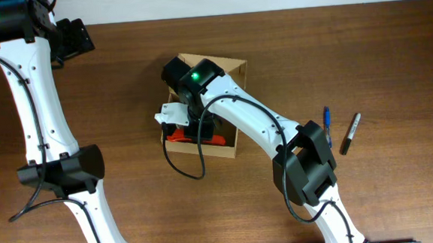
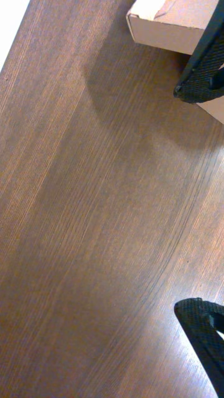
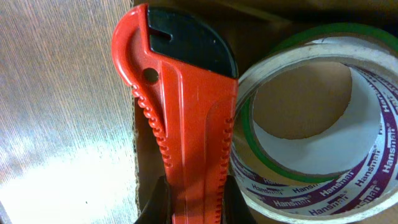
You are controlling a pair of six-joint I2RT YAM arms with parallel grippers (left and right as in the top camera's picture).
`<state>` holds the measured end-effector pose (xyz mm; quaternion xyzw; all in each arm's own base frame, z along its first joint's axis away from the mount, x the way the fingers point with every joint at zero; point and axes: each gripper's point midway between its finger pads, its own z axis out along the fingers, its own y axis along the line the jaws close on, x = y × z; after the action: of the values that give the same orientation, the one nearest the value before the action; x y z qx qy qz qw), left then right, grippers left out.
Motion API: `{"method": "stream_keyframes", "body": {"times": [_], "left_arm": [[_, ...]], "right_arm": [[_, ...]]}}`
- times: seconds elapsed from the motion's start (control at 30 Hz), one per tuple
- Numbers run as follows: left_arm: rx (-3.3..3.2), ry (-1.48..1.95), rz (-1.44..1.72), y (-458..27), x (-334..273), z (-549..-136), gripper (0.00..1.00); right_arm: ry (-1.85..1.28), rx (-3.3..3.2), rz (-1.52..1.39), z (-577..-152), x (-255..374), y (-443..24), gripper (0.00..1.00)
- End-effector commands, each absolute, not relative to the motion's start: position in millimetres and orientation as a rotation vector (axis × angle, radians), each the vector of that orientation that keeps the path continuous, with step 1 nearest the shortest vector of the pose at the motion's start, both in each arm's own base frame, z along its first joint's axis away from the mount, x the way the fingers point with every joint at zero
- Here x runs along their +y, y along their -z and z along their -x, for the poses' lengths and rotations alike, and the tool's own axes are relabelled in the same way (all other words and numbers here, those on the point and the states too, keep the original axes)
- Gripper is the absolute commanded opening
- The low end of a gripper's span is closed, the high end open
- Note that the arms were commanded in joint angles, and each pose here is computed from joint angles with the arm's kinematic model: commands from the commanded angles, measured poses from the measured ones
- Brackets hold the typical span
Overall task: Pack container
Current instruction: 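Lower the orange box cutter into the box and release it, then move the right gripper over the blue pen and grasp it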
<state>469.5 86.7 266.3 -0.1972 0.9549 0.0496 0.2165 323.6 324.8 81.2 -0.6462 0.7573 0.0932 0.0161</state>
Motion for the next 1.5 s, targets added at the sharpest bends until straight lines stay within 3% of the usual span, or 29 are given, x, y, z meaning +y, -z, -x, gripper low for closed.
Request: {"method": "stream_keyframes", "body": {"times": [0.0,0.67,0.7,0.77,0.8,1.3,1.47], "left_arm": [[2.65,-0.152,0.536,-266.4,89.1,-468.4,1.0],[2.65,-0.152,0.536,-266.4,89.1,-468.4,1.0],[2.65,-0.152,0.536,-266.4,89.1,-468.4,1.0],[2.65,-0.152,0.536,-266.4,89.1,-468.4,1.0],[2.65,-0.152,0.536,-266.4,89.1,-468.4,1.0],[2.65,-0.152,0.536,-266.4,89.1,-468.4,1.0],[2.65,-0.152,0.536,-266.4,89.1,-468.4,1.0]], "right_arm": [[-0.276,2.371,2.033,-323.4,322.6,-71.6,0.04],[-0.275,2.424,1.963,-334.0,313.0,-71.6,0.04],[-0.275,2.425,1.961,-334.3,312.8,-71.6,0.08],[-0.275,2.425,1.96,-334.6,312.6,-71.6,0.35],[-0.275,2.425,1.96,-334.6,312.6,-71.6,0.41],[-0.115,2.43,1.874,-349.3,297.6,-95.8,0.56],[0.126,2.398,1.655,-374.1,268.0,-156.8,0.58]]}}
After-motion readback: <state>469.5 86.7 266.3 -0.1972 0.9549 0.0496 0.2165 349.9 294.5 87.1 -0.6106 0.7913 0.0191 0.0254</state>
